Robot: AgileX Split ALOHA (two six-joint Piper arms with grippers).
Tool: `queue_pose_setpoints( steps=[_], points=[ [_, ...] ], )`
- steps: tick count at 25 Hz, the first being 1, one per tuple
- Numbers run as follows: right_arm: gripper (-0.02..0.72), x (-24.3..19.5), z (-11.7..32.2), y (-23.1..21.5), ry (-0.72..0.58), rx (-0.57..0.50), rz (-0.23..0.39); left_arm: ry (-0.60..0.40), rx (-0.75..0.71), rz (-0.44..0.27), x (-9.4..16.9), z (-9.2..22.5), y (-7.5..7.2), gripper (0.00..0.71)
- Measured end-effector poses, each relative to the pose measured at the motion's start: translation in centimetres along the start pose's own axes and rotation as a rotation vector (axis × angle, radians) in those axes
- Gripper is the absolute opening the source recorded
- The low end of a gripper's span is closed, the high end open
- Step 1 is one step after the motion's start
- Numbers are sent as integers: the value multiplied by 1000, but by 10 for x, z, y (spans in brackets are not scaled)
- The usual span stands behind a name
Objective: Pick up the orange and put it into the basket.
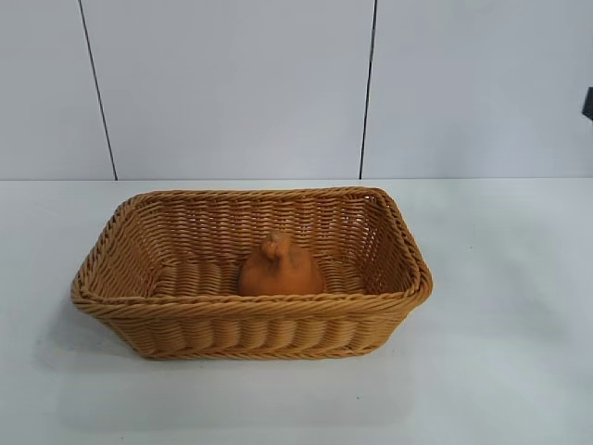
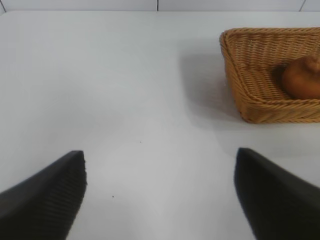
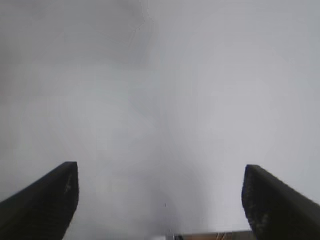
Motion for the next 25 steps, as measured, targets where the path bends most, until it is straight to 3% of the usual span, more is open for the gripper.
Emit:
queue_pose_setpoints(
  steps=[7, 15, 25],
  points=[
    [610, 3, 91, -30, -99, 36, -30, 0, 0, 0, 0, 0, 0, 580],
    [610, 3, 149, -48, -417, 42, -125, 0, 0, 0, 0, 0, 0, 580],
    [610, 43, 190, -61, -851, 42, -261, 0, 0, 0, 0, 0, 0, 580]
  ],
)
Point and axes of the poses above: a point on each arm's last joint axis where the gripper is mounted, x pointing back along that axis away from the gripper, y along the wrist's bending axis when the last joint is at zero, z = x × y, the point moved 5 cm from there along -x, pointing out along that axis toward the gripper, and after that the axes turned 15 degrees about -x, right-handed, at the moved point
